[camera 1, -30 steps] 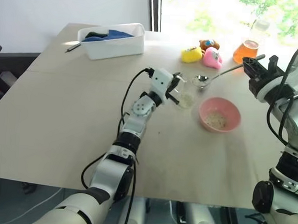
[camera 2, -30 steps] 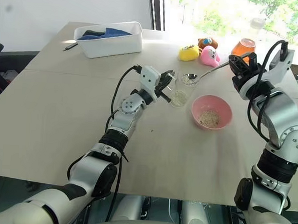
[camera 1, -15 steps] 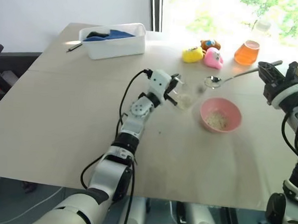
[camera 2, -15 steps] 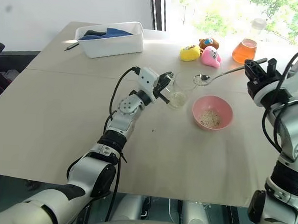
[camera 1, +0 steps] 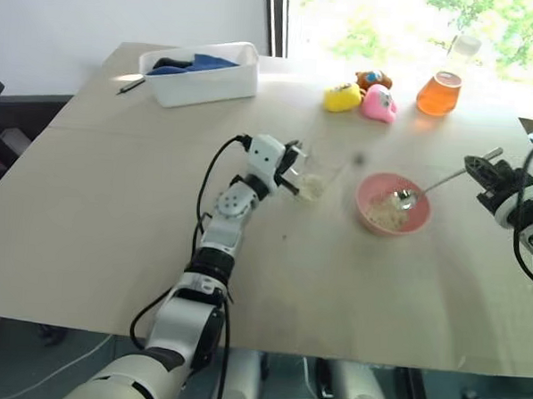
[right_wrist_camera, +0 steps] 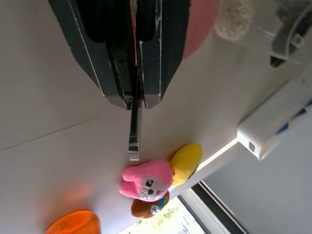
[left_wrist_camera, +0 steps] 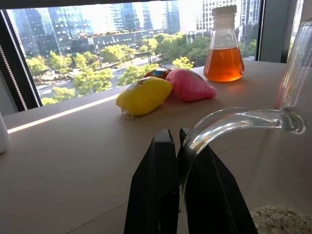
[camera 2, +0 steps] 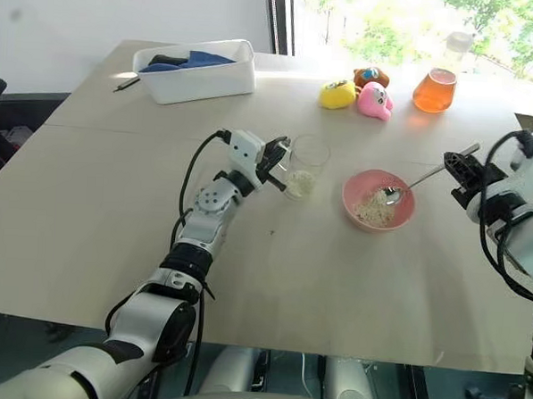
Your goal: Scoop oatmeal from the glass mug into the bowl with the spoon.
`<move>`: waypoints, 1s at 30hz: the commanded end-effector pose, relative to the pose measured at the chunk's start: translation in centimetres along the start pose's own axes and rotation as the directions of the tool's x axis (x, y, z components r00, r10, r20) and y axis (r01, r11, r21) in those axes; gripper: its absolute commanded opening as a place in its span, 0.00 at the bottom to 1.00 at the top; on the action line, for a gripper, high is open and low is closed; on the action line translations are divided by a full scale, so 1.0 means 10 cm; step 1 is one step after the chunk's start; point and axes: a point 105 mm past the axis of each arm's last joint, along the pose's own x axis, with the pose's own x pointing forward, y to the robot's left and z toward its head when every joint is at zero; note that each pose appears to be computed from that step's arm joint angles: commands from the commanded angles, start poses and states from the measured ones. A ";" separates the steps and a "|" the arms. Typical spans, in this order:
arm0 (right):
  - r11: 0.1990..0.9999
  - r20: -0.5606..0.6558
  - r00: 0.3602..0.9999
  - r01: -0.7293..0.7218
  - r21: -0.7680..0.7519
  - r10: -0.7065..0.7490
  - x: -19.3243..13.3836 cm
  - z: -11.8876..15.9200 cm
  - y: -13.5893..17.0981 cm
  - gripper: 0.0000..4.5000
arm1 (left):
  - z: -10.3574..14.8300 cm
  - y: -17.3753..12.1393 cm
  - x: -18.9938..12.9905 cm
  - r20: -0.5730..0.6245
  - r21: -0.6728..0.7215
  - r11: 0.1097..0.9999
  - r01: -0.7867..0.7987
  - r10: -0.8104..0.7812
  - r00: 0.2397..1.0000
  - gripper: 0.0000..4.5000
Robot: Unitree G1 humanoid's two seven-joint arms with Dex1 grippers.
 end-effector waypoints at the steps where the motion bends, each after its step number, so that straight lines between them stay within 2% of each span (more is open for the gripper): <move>1: 0.956 0.034 0.991 -0.117 -0.269 0.131 0.00 0.12 0.33 0.00 | 0.22 0.01 0.02 0.086 -0.007 1.000 0.003 -0.003 0.996 0.01; 3: 0.896 0.008 0.976 -0.196 -0.398 0.217 0.01 0.08 0.54 0.00 | 0.20 -0.01 0.01 0.077 -0.008 1.000 0.006 -0.005 0.997 0.01; 6: 0.735 -0.086 0.937 -0.320 -0.598 0.339 -0.04 -0.05 0.81 0.00 | 0.18 -0.04 0.00 0.070 -0.009 1.000 0.010 -0.009 0.997 0.01; 10: 0.587 -0.126 0.910 -0.356 -0.727 0.395 -0.07 -0.03 0.95 0.00 | 0.18 -0.04 -0.01 0.066 -0.010 1.000 0.012 -0.011 0.998 0.01; 11: 0.561 -0.136 0.906 -0.361 -0.745 0.402 -0.07 -0.03 0.97 0.00 | 0.18 -0.05 -0.01 0.065 -0.012 1.000 0.012 -0.011 0.998 0.01; 12: 0.575 -0.125 0.911 -0.350 -0.740 0.393 -0.06 -0.01 0.95 0.00 | 0.17 -0.05 0.00 0.064 -0.015 1.000 0.012 -0.011 0.998 0.01; 16: 0.866 0.084 0.951 -0.232 -0.443 0.298 0.02 0.19 0.62 0.00 | 0.16 -0.07 0.00 0.061 -0.026 1.000 0.009 -0.007 0.998 0.01; 18: 0.965 0.182 0.960 -0.175 -0.196 0.211 0.03 0.27 0.35 0.00 | 0.16 -0.10 0.00 0.063 -0.033 0.999 0.012 -0.010 0.998 0.01; 19: 0.981 0.205 0.961 -0.166 -0.103 0.184 0.02 0.28 0.26 0.00 | 0.16 -0.10 0.00 0.064 -0.037 0.999 0.013 -0.010 0.998 0.01; 21: 0.965 0.288 0.943 -0.216 0.147 0.167 0.02 0.31 0.26 0.00 | 0.15 -0.13 0.00 0.063 -0.046 0.999 0.020 -0.017 0.998 0.01; 23: 0.914 0.333 0.918 -0.310 0.261 0.215 0.02 0.37 0.44 0.00 | 0.15 -0.14 0.01 0.060 -0.045 0.999 0.025 -0.023 0.998 0.01; 27: 0.824 0.366 0.862 -0.471 0.315 0.352 0.00 0.49 0.93 0.00 | 0.14 -0.14 0.00 0.058 -0.048 0.999 0.021 -0.018 0.998 0.01; 30: 0.798 0.329 0.836 -0.532 0.283 0.440 0.00 0.47 1.18 0.00 | 0.14 -0.14 -0.01 0.056 -0.051 0.999 0.018 -0.015 0.998 0.01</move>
